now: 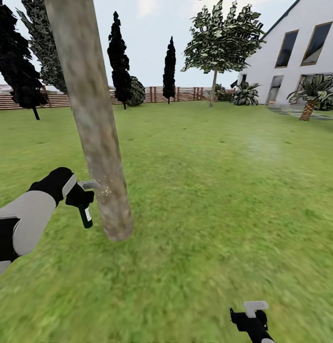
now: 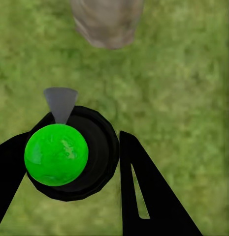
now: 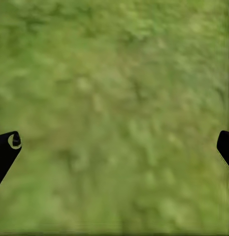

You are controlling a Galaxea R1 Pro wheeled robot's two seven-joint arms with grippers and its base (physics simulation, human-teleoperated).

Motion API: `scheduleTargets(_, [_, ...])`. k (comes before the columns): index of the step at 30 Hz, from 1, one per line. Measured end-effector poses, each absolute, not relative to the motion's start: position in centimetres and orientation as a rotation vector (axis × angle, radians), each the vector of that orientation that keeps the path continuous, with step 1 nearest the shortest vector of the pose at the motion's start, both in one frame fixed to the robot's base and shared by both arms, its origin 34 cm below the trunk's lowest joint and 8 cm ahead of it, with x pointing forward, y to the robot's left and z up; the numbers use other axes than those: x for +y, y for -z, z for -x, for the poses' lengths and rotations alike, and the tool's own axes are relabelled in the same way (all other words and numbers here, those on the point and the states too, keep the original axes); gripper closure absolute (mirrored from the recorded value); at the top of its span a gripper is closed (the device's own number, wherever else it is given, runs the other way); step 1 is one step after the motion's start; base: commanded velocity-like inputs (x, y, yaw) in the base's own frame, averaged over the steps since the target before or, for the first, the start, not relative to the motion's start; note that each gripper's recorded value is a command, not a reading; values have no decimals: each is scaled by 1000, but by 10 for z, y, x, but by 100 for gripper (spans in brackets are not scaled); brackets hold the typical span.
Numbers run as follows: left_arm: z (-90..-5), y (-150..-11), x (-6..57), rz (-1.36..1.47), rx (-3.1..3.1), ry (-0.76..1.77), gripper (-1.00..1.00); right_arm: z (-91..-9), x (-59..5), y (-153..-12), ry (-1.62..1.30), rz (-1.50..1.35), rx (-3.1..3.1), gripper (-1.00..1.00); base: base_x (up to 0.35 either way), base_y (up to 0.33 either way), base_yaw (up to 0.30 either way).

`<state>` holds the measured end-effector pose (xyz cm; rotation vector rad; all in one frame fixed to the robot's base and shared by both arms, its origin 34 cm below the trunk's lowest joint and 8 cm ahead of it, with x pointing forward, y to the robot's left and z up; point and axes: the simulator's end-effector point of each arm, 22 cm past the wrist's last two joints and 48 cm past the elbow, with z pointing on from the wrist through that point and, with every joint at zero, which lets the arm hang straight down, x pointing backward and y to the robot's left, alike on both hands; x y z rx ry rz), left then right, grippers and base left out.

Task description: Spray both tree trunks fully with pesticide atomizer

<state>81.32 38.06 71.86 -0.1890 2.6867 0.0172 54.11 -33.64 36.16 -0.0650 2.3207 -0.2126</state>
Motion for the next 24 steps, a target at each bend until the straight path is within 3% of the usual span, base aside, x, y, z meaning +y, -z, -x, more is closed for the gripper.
scheduleTargets(14, [-812, -719, 387, 204, 2684, -18, 100, -542, -337, -362, 213, 65, 2319, -100, -110, -266, 1])
scheduleTargets(24, [-803, -700, 383, 196, 2714, -21, 100, -542, -337, -362, 213, 64, 2319, -100, 75, -262, 240])
